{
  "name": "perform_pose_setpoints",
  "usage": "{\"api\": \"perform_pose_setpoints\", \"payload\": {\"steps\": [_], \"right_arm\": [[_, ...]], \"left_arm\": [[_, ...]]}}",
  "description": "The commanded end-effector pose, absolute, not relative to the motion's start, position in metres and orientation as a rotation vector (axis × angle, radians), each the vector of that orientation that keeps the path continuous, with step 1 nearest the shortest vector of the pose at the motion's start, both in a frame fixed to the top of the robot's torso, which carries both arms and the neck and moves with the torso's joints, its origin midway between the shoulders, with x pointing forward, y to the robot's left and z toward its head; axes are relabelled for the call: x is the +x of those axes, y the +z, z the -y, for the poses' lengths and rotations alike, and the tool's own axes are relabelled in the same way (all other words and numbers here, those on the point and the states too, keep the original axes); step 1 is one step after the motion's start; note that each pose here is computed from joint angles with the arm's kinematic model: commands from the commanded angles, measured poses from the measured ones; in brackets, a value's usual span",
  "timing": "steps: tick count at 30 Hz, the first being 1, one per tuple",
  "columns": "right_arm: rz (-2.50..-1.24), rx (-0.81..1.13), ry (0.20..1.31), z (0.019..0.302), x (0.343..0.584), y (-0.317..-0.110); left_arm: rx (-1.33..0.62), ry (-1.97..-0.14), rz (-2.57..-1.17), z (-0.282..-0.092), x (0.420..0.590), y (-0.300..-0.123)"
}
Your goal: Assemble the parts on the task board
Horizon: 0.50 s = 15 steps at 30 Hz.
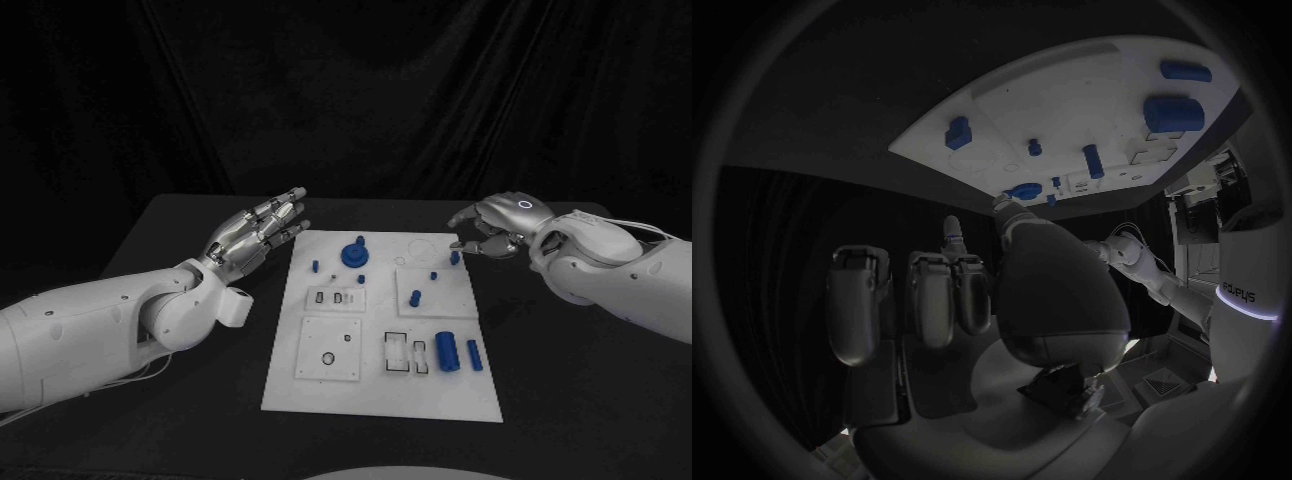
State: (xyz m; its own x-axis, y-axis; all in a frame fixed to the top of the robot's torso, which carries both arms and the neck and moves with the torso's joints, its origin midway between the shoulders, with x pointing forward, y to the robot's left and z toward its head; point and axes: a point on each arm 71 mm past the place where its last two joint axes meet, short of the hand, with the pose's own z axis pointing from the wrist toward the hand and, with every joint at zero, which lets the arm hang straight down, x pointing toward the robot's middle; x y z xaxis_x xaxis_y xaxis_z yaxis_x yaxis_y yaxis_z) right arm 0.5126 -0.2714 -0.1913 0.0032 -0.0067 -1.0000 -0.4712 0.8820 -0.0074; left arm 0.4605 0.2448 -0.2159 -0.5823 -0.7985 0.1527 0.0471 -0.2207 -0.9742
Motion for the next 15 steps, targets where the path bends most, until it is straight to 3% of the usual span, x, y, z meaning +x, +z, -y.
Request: {"api": "perform_pose_setpoints", "payload": {"steps": [1, 15], "right_arm": [[-1.534, -0.375, 0.384, 0.274, 0.512, -0.195], [-1.559, -0.369, 0.369, 0.280, 0.513, -0.209]], "left_arm": [[-0.849, -1.941, -1.326, -0.245, 0.459, -0.208], [-0.852, -1.945, -1.332, -0.244, 0.459, -0.209]]}}
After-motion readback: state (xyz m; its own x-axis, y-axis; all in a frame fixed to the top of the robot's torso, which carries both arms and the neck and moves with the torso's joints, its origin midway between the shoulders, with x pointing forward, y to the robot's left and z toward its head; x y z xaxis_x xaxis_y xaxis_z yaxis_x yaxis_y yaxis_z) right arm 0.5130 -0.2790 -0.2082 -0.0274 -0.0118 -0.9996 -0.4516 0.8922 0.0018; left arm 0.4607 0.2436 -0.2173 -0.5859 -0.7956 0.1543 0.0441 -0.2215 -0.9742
